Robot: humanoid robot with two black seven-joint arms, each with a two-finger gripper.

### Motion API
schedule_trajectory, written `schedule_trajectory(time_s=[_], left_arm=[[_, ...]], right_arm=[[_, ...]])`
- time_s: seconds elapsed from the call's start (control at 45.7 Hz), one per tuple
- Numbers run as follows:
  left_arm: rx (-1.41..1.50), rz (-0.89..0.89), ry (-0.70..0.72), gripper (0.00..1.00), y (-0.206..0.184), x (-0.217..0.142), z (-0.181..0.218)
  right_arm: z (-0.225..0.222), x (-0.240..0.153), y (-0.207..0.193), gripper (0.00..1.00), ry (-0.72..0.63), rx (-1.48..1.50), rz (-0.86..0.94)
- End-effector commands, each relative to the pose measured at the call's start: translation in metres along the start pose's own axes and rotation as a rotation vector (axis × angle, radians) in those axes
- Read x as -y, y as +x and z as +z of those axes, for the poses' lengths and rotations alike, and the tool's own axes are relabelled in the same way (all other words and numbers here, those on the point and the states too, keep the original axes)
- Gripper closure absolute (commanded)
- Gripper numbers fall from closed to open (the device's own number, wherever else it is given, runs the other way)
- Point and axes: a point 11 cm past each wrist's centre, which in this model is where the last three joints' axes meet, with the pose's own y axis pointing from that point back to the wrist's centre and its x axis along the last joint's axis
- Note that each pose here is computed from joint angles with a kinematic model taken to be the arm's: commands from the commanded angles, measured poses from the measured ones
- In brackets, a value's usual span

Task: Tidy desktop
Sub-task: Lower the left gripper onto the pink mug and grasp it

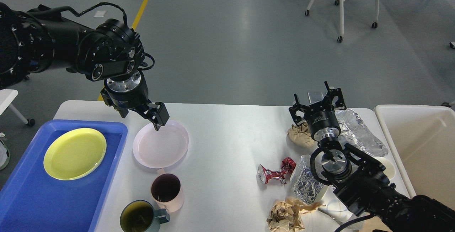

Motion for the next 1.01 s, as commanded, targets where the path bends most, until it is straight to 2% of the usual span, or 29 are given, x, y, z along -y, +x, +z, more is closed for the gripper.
schedule_trajectory(time_s=[0.0, 0.175, 0.35, 0.679, 0.985], left_arm=[[0.001, -0.103, 0.0, 0.0, -0.017, 0.012, 0.002], [0.018, -0.195, -0.04, 0.0, -0.038, 0.036, 0.015], [0.033, -0.284, -0.05, 0.0, -0.057, 0.042, 0.023], [0.043, -0.347, 0.068, 0.01, -0.072, 0.061, 0.008], [-0.053, -0.199, 0.117, 0.07, -0.07, 0.1, 0.01]], right_arm=[[0.0, 0.0, 0.0, 0.0, 0.001, 0.0, 0.0], [0.0, 0.0, 0.0, 0.0, -0.001, 0.0, 0.0], [0.0, 0.0, 0.0, 0.0, 0.001, 0.0, 0.0], [0.0, 0.0, 0.0, 0.0, 0.001, 0.0, 0.0], [0.0, 0.0, 0.0, 0.0, 0.001, 0.0, 0.0]])
